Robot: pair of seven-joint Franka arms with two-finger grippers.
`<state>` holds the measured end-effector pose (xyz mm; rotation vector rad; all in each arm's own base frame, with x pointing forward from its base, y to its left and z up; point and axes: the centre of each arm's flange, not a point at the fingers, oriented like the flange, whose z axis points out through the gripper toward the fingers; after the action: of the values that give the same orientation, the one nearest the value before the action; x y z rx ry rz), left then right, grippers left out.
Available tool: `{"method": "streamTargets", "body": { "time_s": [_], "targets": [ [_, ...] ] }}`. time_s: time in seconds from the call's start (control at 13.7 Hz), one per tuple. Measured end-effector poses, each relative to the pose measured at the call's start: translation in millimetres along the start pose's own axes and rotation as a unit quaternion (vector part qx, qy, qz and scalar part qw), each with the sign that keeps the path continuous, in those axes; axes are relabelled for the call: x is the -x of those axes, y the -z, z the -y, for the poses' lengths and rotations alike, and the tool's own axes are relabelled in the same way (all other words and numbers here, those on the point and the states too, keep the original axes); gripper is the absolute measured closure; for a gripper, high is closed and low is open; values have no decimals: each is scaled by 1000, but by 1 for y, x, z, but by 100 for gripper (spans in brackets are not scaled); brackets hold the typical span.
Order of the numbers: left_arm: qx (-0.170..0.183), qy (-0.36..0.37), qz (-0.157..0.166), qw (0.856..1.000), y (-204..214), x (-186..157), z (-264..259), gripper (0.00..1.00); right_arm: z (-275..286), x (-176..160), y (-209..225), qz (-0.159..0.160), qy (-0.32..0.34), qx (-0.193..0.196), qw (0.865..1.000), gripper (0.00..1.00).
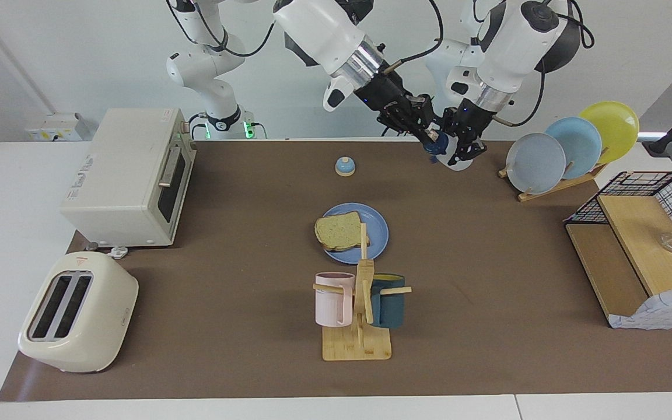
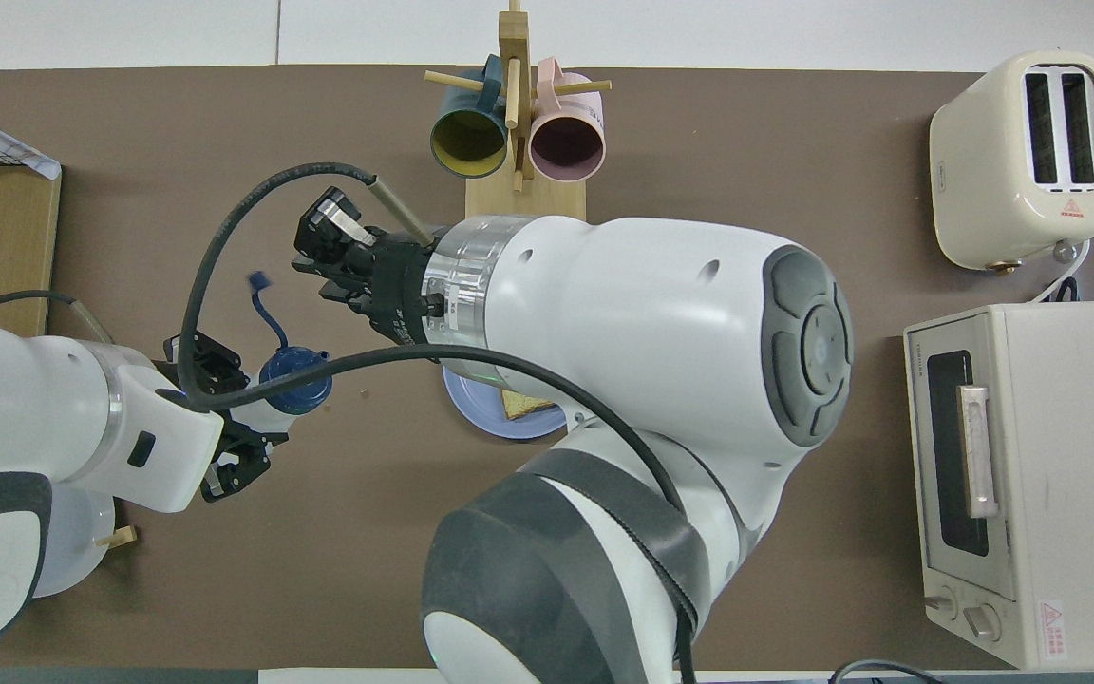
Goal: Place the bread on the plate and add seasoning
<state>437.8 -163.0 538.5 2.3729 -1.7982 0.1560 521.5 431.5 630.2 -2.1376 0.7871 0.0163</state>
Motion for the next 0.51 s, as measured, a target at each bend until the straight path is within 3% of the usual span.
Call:
{"method": "streamTargets", "body": {
  "time_s": [0.22, 0.36, 0.44, 0.51],
  "targets": [
    [0, -1, 0, 1000, -1, 0, 0, 55, -18, -13, -1, -12, 87, 64, 994, 32],
    [-1, -5, 2, 1000, -1, -3, -3, 55, -40, -42, 10, -15, 145, 149, 978, 7],
    [-4, -7, 6, 1000, -1, -4, -3, 55, -51, -59, 21, -15, 167, 191, 967, 0],
    [-8, -12, 12, 1000, -1, -5, -4, 55, -62, -76, 34, -13, 191, 234, 953, 0]
  ]
}}
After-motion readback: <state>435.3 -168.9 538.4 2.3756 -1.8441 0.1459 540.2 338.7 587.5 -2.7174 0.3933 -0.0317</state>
